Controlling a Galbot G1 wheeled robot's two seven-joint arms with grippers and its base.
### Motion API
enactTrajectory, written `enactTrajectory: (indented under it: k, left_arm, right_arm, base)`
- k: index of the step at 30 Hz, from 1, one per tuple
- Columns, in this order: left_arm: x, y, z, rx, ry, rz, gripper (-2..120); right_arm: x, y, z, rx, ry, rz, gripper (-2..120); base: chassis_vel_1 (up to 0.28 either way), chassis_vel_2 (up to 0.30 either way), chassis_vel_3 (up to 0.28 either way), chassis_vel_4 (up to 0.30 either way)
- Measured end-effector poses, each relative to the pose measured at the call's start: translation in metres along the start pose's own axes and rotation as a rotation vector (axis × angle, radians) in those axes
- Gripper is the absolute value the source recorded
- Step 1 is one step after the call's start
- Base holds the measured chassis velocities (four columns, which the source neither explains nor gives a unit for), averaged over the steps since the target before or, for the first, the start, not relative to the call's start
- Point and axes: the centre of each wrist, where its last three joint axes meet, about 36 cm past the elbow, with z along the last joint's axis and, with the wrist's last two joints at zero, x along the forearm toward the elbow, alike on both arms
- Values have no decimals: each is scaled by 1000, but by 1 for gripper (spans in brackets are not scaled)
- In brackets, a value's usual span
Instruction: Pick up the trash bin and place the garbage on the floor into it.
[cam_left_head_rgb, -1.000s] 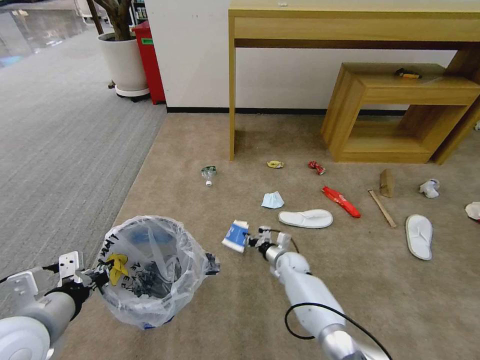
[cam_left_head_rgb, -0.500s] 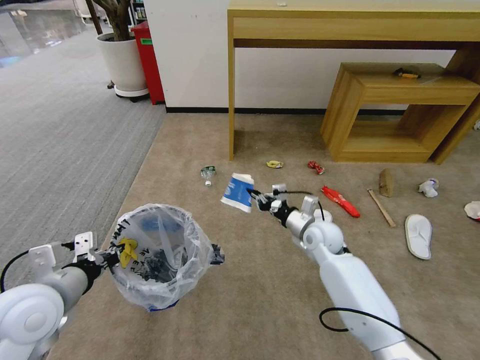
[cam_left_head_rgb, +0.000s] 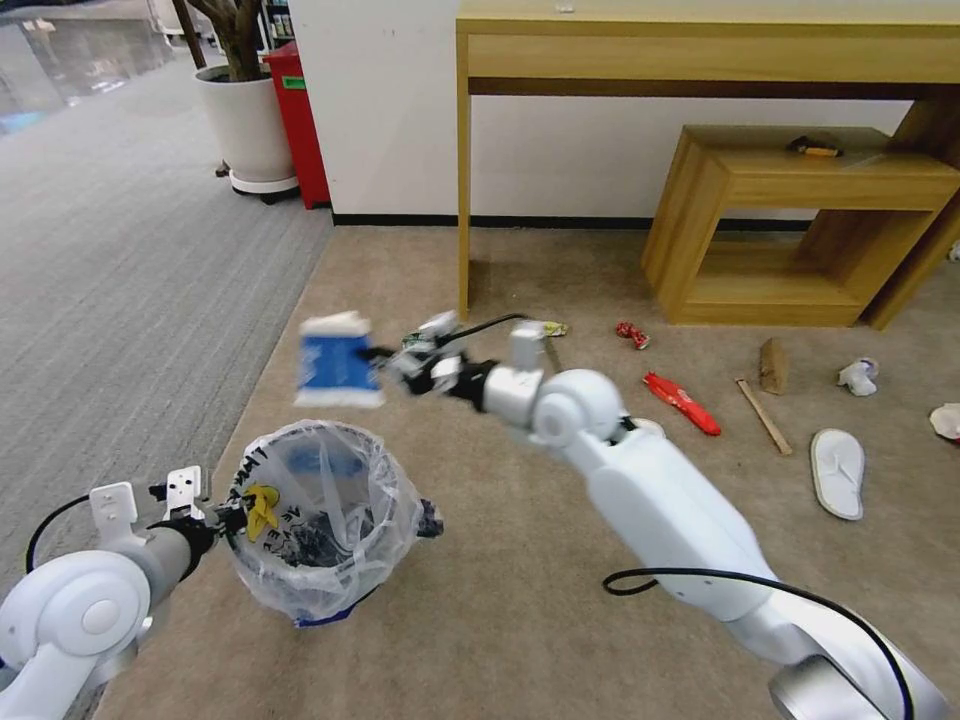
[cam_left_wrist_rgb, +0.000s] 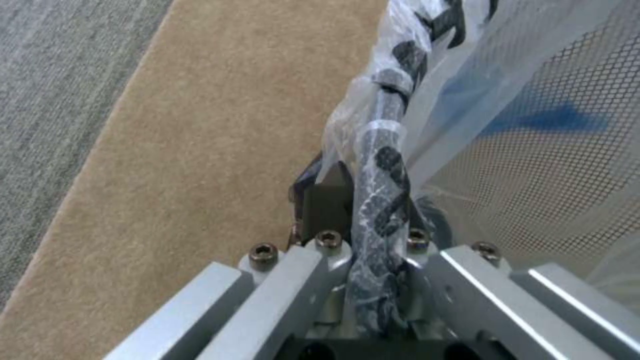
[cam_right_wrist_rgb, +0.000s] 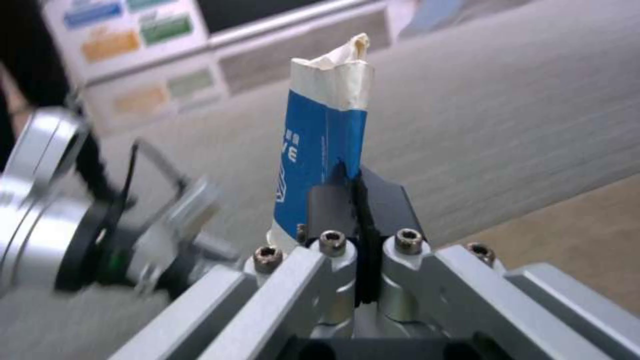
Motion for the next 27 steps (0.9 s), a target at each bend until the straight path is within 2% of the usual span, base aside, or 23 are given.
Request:
enactTrajectory:
  k: [8, 13, 15, 17, 19, 21, 22, 25, 27]
  left_arm:
    - [-3, 9, -1, 17, -4, -18, 0]
    - [-3, 8, 1, 32, -7, -21, 0]
    - [-3, 8, 1, 33, -8, -21, 0]
    - [-1, 7, 1, 38, -12, -18, 0]
    - [-1, 7, 1, 39, -12, -18, 0]
    - [0, 7, 2, 48, -14, -25, 0]
    - [0, 7, 2, 48, -14, -25, 0]
    - [0, 13, 4, 70, -16, -48, 0]
    - [0, 14, 5, 76, -16, -53, 0]
  right_arm:
    - [-31, 12, 7, 100, 103, -36, 0]
    - [-38, 20, 11, 136, 131, -11, 18]
    - [-38, 21, 10, 138, 131, -11, 22]
    - [-38, 24, 10, 134, 128, -16, 35]
    - [-38, 25, 9, 131, 127, -17, 35]
    - [-36, 27, 9, 112, 112, -2, 48]
    - [-36, 27, 9, 112, 112, -2, 48]
    - [-26, 23, 3, 86, 70, 79, 63]
    - [-22, 21, 1, 79, 60, 98, 65]
  base:
    - [0, 0, 0, 0]
    - [0, 0, 0, 0]
    - [0, 0, 0, 0]
    - [0, 0, 0, 0]
    - [0, 0, 0, 0]
    - [0, 0, 0, 0]
    - [0, 0, 0, 0]
    - [0, 0, 0, 0]
    - [0, 0, 0, 0]
